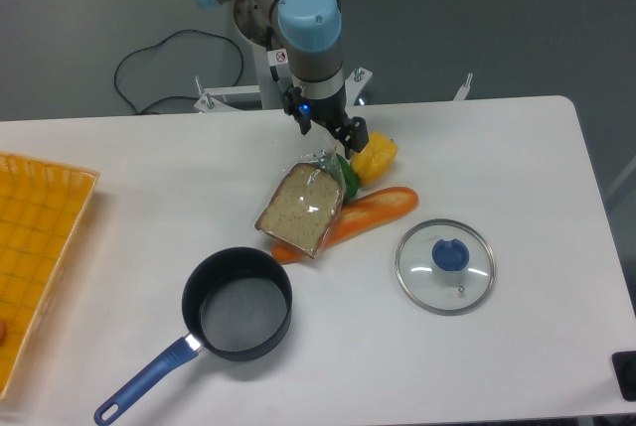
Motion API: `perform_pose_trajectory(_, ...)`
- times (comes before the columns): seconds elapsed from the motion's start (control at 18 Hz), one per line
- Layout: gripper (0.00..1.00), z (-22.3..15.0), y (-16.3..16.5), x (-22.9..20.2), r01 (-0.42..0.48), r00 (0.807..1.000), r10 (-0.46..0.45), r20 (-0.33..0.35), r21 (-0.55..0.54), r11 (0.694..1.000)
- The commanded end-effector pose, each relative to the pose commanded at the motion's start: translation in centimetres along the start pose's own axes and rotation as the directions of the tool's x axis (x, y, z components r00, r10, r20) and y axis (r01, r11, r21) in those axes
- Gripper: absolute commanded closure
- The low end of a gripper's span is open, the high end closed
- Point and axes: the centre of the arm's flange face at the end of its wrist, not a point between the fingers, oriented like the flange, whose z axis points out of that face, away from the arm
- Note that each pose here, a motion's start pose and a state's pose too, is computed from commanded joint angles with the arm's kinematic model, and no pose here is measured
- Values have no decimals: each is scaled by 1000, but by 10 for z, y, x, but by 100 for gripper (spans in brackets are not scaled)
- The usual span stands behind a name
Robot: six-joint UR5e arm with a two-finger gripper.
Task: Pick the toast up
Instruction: 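Lower the gripper onto the bag's twisted top and close it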
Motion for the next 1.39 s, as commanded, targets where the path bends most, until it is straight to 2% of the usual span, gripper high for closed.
perform_pose_trajectory(0.83,0,23,-6,2,14,1000,-14,-16,-40,999)
perform_pose_trajectory(1.06,0,33,-18,7,-8,1000,9,8,-103,995)
perform_pose_trajectory(1.22,0,34,-19,7,-8,1000,9,10,-105,994)
perform_pose_trajectory(1.39,5,34,-20,6,-13,1000,14,9,-105,994)
